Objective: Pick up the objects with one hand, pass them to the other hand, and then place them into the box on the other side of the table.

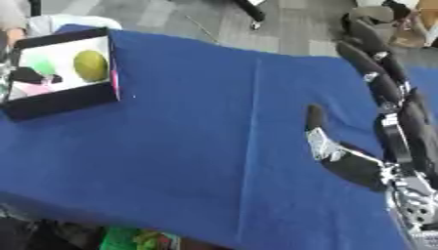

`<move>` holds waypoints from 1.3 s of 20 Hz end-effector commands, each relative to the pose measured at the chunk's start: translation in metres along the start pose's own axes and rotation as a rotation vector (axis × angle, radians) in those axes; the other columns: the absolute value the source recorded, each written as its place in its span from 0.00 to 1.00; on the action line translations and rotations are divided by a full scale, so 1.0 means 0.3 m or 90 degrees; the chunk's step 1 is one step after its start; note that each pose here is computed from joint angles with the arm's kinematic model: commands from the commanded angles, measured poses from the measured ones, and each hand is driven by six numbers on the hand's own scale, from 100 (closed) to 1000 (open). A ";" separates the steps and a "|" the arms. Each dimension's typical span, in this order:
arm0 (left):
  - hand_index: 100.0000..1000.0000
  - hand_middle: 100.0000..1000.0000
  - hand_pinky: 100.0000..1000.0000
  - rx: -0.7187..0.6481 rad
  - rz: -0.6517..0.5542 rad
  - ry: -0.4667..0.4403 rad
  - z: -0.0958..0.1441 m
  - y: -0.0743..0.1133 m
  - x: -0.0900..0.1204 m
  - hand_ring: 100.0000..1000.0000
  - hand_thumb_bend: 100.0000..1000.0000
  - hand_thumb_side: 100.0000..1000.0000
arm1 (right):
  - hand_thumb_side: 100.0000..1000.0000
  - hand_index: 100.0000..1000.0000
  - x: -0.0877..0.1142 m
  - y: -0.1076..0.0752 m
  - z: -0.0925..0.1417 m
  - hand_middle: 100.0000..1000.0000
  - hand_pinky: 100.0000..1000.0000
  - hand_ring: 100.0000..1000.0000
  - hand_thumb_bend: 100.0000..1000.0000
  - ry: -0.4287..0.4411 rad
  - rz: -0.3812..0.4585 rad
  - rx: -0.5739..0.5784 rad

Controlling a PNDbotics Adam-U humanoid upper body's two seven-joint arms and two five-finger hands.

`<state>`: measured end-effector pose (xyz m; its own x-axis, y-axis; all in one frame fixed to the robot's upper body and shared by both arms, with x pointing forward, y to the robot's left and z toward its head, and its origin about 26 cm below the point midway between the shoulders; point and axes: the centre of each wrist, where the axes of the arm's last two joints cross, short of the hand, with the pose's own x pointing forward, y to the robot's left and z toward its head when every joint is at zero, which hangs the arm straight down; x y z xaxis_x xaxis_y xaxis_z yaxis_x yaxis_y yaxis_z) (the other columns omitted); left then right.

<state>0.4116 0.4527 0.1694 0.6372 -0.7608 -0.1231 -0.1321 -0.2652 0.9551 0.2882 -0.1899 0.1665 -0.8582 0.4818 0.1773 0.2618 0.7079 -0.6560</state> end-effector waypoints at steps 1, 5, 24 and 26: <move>0.86 0.80 0.86 0.094 0.057 -0.005 -0.017 0.178 -0.047 0.83 0.96 0.45 | 0.44 0.93 0.000 -0.026 -0.014 1.00 0.93 0.91 0.00 -0.008 0.018 -0.009; 0.81 0.79 0.91 0.156 0.259 -0.058 0.074 0.304 -0.024 0.90 0.53 0.48 | 0.45 0.93 -0.007 -0.033 -0.006 1.00 0.92 0.91 0.00 0.001 0.029 -0.007; 0.76 0.78 0.91 0.010 1.189 -0.596 0.731 0.320 0.344 0.94 0.36 0.64 | 0.59 0.82 -0.096 -0.134 0.168 0.98 0.80 0.91 0.00 0.241 -0.055 -0.165; 0.76 0.79 0.91 -0.021 1.195 -0.615 0.764 0.310 0.374 0.94 0.36 0.65 | 0.60 0.82 -0.099 -0.136 0.189 0.97 0.80 0.92 0.00 0.278 -0.064 -0.187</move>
<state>0.2988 0.2138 0.1785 -0.6918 -0.0484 0.7204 -0.0038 0.9980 0.0633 0.2782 -0.2592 0.1387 -0.6362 0.5361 0.5549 0.3342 0.8396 -0.4282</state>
